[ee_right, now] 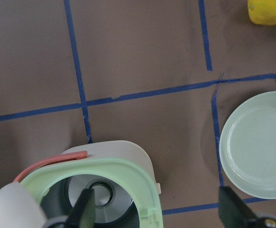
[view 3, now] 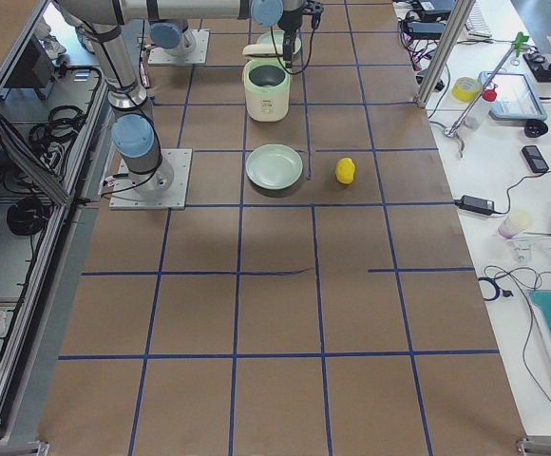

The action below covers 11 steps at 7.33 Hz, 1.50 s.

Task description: Press rice cooker button

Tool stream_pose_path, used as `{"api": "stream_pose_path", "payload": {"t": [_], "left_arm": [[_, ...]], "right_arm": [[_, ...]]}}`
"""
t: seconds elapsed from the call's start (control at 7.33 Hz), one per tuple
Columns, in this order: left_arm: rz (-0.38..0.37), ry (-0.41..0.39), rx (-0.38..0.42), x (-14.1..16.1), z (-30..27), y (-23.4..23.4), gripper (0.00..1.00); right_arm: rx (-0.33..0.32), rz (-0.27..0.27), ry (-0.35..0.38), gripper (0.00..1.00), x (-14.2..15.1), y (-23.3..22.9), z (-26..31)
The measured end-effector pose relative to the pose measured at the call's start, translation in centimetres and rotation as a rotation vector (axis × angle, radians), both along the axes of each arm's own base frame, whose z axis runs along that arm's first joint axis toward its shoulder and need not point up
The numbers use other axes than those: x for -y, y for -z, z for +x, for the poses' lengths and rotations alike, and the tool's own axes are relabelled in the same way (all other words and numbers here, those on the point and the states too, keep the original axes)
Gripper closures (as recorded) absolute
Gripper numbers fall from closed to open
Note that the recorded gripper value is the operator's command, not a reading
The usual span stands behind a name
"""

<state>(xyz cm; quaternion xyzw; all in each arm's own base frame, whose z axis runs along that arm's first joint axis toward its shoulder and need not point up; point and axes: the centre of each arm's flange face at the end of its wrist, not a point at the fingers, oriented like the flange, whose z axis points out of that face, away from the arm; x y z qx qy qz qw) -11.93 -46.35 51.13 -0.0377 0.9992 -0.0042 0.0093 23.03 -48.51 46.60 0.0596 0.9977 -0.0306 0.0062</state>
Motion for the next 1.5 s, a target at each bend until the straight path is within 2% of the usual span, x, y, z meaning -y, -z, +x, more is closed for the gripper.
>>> {"api": "stream_pose_path", "payload": {"t": [0.27, 0.55, 1.5], "left_arm": [[0.0, 0.0, 0.0, 0.0, 0.0, 0.0, 0.0], [0.0, 0.0, 0.0, 0.0, 0.0, 0.0, 0.0], [0.0, 0.001, 0.0, 0.0, 0.0, 0.0, 0.0]], "right_arm": [[-0.005, 0.003, -0.071, 0.0, 1.9, -2.7, -4.6], [-0.004, -0.008, -0.102, 0.0, 3.0, -4.2, -7.8], [-0.005, -0.01, -0.113, 0.0, 3.1, -4.5, -8.3]]}}
